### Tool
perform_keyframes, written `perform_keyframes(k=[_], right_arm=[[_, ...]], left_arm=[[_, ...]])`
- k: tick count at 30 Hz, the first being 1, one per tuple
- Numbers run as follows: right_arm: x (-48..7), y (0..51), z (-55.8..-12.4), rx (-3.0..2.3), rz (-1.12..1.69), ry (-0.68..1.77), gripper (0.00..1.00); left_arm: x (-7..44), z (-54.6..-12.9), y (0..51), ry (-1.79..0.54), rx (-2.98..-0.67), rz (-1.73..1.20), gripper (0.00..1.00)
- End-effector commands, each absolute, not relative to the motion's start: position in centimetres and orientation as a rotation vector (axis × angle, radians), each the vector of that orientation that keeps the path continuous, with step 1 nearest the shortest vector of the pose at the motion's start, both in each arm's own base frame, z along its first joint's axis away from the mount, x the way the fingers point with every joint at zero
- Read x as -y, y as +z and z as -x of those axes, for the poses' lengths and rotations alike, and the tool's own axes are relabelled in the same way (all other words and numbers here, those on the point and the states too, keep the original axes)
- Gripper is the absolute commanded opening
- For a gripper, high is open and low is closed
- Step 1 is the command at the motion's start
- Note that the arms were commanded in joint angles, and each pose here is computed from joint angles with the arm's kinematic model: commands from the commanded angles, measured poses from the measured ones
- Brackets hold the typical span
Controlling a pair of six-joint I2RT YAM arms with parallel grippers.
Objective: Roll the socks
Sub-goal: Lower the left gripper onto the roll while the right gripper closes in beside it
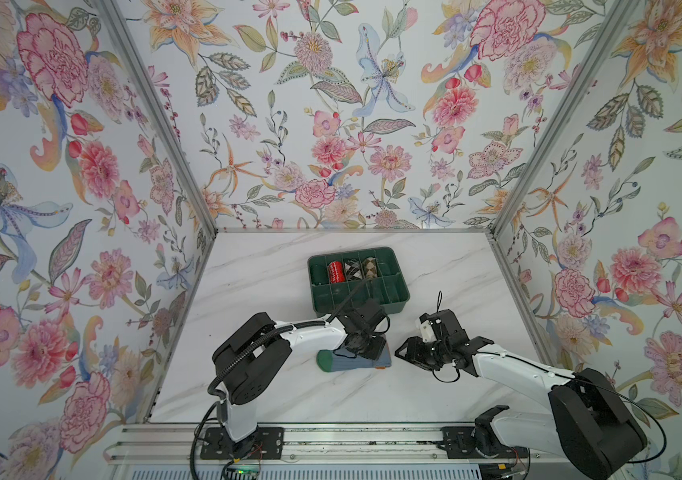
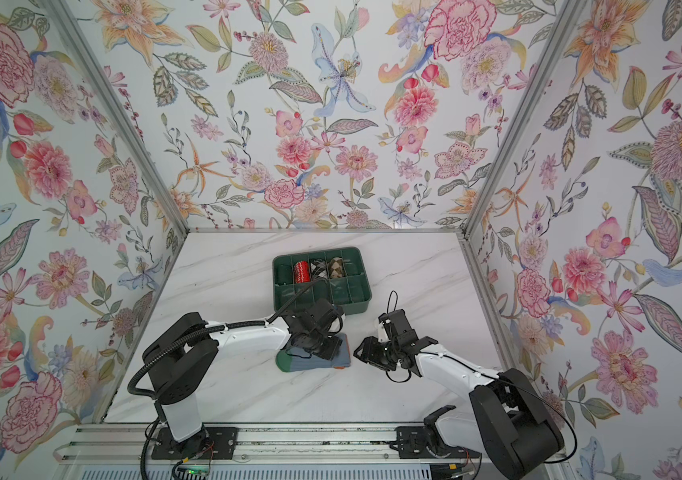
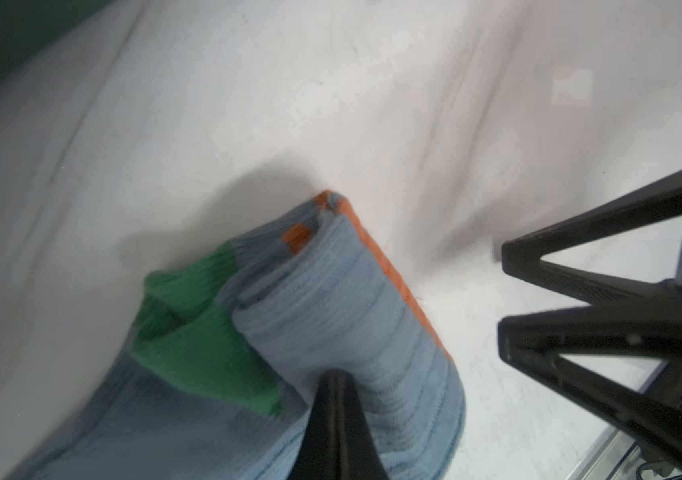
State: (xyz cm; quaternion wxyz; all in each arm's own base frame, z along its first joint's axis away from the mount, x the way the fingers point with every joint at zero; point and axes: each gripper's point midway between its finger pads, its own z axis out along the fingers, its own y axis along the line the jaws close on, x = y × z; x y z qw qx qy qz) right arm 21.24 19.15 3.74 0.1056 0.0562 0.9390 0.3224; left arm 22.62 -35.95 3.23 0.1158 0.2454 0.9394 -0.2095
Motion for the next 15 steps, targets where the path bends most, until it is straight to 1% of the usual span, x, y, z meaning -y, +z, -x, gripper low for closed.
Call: perform_keyframes(k=[1, 9, 15], right_arm=[[-19.8, 4.5, -21.9, -2.724, -0.103, 1.013, 0.52], [-20.2, 4.4, -22.1, -2.683, -0.102, 1.142, 0.44], [-20.2, 3.4, -22.3, -2.687, -0.125, 1.174, 0.43]], left_arm=[[36.0, -22.7, 2.1, -0.558, -2.759, -0.738, 0.01], [35.8, -22.4, 0.6, -0.541, -2.796, -0.745, 0.01], [35.4, -22.2, -0.1, -0.532, -2.818, -0.744, 0.01]])
